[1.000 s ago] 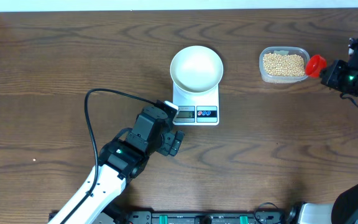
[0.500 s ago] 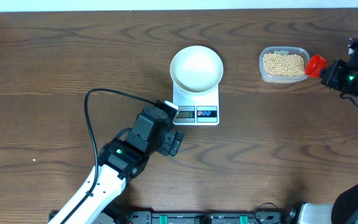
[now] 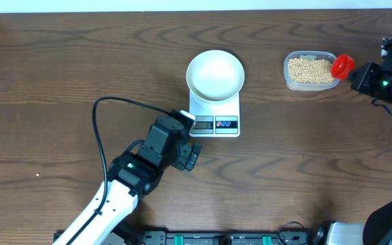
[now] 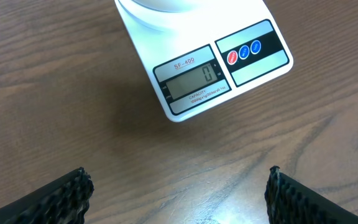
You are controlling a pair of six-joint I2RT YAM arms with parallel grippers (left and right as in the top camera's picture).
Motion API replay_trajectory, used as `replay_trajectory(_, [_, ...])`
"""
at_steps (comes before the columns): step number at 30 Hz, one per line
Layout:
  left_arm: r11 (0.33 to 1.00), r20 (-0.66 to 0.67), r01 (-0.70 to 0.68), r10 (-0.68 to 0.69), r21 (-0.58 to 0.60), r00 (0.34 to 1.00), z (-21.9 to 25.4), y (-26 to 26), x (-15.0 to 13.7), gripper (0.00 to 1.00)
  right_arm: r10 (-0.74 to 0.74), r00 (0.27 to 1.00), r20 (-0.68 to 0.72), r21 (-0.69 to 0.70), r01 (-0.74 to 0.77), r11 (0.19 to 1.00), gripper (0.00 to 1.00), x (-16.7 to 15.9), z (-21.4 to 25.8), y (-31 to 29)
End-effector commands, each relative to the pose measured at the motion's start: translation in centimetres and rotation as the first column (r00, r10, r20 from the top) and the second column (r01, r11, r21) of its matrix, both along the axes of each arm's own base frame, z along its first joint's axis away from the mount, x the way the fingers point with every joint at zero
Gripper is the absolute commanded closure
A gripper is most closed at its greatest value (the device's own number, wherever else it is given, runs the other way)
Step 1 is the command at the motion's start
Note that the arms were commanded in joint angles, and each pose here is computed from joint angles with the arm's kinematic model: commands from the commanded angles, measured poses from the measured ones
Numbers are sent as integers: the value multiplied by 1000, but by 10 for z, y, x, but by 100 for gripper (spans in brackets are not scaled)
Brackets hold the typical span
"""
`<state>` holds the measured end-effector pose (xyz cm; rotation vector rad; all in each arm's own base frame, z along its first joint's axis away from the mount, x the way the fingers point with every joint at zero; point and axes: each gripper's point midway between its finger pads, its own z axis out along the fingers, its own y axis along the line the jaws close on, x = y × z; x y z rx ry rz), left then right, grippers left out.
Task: Scoop item into bowl and weigh 50g on scale
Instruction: 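Lower the red scoop into the soybean tub and scoop beans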
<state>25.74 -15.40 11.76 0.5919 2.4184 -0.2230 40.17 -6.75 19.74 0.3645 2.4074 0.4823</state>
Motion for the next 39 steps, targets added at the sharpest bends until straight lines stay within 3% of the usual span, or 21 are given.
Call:
replay_trajectory(1, [1000, 15, -4, 4, -7, 1000, 7, -2, 4, 9, 50, 998, 30, 16, -51, 999, 99, 2, 7, 16])
replay_trajectory(10, [1000, 15, -4, 4, -8, 1000, 7, -2, 4, 9, 97, 994, 51, -131, -89, 987, 99, 20, 18, 45])
replay_trajectory(17, [1000, 15, -4, 4, -8, 1000, 7, -2, 4, 9, 139, 990, 0, -343, -130, 930, 99, 23, 8, 46])
replay_trajectory(27, [1000, 15, -4, 4, -7, 1000, 7, -2, 4, 9, 219, 968, -123, -418, -251, 873, 99, 32, -40, 37])
replay_trajectory(39, [1000, 15, -4, 4, -8, 1000, 7, -2, 4, 9, 200, 961, -192, -369, -260, 892, 99, 48, -91, 37])
